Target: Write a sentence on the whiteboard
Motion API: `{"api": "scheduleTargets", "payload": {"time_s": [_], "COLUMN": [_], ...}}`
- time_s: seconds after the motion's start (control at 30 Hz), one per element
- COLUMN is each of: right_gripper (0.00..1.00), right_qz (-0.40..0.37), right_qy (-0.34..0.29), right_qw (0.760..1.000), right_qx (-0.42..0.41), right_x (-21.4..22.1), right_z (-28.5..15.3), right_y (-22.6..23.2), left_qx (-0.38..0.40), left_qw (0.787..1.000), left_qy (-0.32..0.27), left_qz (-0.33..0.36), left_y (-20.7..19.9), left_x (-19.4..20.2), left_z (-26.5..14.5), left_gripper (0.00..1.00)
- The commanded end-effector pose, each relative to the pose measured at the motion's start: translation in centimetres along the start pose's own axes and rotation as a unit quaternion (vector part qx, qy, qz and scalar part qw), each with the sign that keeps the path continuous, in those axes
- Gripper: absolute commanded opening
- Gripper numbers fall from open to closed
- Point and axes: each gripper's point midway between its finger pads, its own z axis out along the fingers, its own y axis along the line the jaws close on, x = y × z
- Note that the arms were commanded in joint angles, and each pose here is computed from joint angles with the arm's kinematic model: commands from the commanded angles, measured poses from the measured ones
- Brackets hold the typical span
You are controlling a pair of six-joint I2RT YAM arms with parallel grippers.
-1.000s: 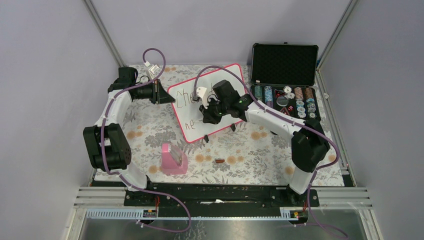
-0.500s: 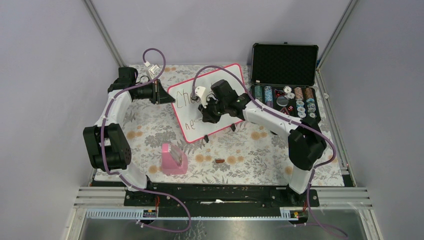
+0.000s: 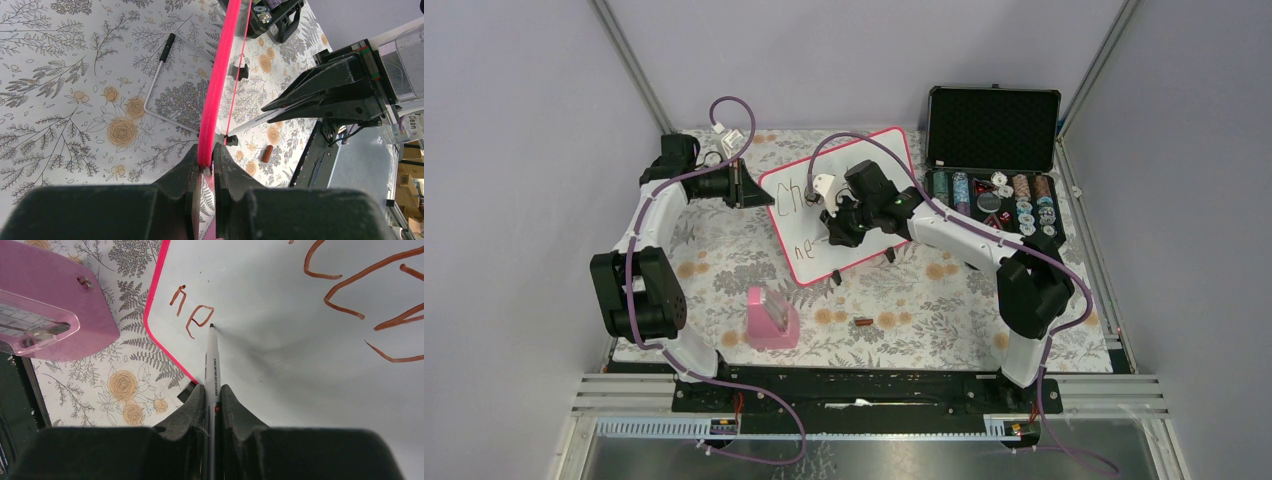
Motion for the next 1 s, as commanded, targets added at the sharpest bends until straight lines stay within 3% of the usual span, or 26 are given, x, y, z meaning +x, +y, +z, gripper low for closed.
{"api": "scheduleTargets", "payload": {"time_s": [0.0,0.47,0.97], "right_gripper": [0.00,0.00,0.00], "right_qz": [-0.008,-0.006,-0.003], "right_qy": [0.001,0.012,-0.013], "right_qw": [1.000,1.000,0.999], "right_qx": [0.015,0.009,0.035], "right_x": [0.1,1.5,-0.7], "right_z": [-0.2,-0.4,-1.5], "right_y": [-0.8,-0.2,-2.5], "left_qx": [-0.025,-0.025,-0.026], "left_qw": [0.997,0.997,0.997], "left_qy": [-0.018,-0.018,-0.018], "left_qz": [0.076,0.075,0.076], "left_y": [-0.1,0.0,-0.1], "left_x": [-1.7,-1.7,-1.8], "left_z": [-0.6,-0.6,-0.6], "left_gripper": [0.00,0.00,0.00]}}
